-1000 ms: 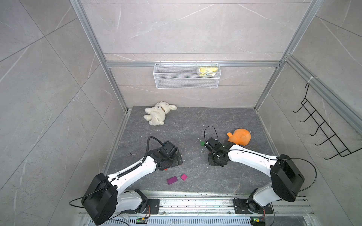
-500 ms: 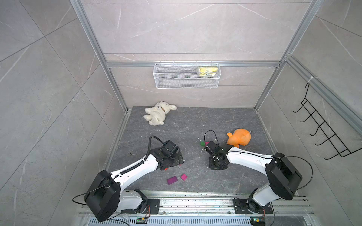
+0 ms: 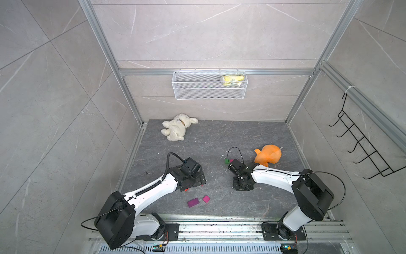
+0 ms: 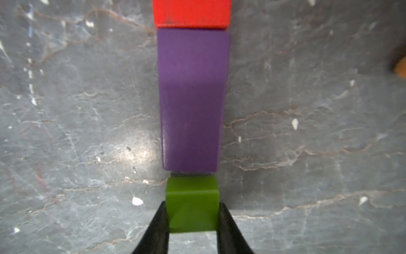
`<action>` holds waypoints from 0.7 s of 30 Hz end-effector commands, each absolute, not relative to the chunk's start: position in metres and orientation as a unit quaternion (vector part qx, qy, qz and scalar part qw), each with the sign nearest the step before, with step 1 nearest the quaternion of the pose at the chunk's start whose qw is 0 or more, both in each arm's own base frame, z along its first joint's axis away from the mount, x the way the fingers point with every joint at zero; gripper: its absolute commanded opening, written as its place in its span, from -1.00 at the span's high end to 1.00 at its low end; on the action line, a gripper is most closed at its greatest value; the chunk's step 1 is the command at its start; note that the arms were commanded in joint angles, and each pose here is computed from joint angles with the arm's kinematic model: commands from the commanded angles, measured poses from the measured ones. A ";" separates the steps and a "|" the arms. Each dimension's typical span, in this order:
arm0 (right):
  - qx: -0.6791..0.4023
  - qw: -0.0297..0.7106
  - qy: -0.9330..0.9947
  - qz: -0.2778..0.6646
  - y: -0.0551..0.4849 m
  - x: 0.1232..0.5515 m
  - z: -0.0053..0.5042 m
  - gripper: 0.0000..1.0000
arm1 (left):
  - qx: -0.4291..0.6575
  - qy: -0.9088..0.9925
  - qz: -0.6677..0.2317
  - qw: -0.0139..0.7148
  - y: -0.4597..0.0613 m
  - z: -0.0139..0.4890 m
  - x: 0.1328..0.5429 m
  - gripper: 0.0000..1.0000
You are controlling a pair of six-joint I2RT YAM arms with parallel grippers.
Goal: Assemble the number 7 with building blocks
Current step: Place the building block at the center of the board.
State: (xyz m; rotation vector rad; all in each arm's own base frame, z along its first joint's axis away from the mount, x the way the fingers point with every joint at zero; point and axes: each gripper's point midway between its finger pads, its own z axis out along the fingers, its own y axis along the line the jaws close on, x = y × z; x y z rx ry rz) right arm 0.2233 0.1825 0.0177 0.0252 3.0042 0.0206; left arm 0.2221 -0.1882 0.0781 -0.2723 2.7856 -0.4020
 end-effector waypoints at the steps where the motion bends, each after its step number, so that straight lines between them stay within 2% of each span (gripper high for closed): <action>1: 0.018 0.069 0.997 -0.002 0.183 0.226 0.014 0.27 | -0.089 0.970 -0.152 0.166 -0.194 0.089 0.226 -0.99; 10: 0.006 0.094 0.995 -0.012 0.185 0.226 0.037 0.11 | -0.092 0.970 -0.153 0.167 -0.192 0.089 0.225 -0.99; 14: -0.007 0.104 0.994 -0.019 0.187 0.225 0.045 -0.04 | -0.093 0.970 -0.153 0.167 -0.191 0.088 0.224 -0.99; 18: -0.007 0.108 0.994 -0.020 0.185 0.225 0.046 -0.01 | -0.094 0.969 -0.154 0.168 -0.191 0.089 0.223 -0.99; 21: -0.016 0.110 0.993 -0.025 0.184 0.226 0.045 0.13 | -0.096 0.969 -0.155 0.170 -0.190 0.090 0.222 -0.99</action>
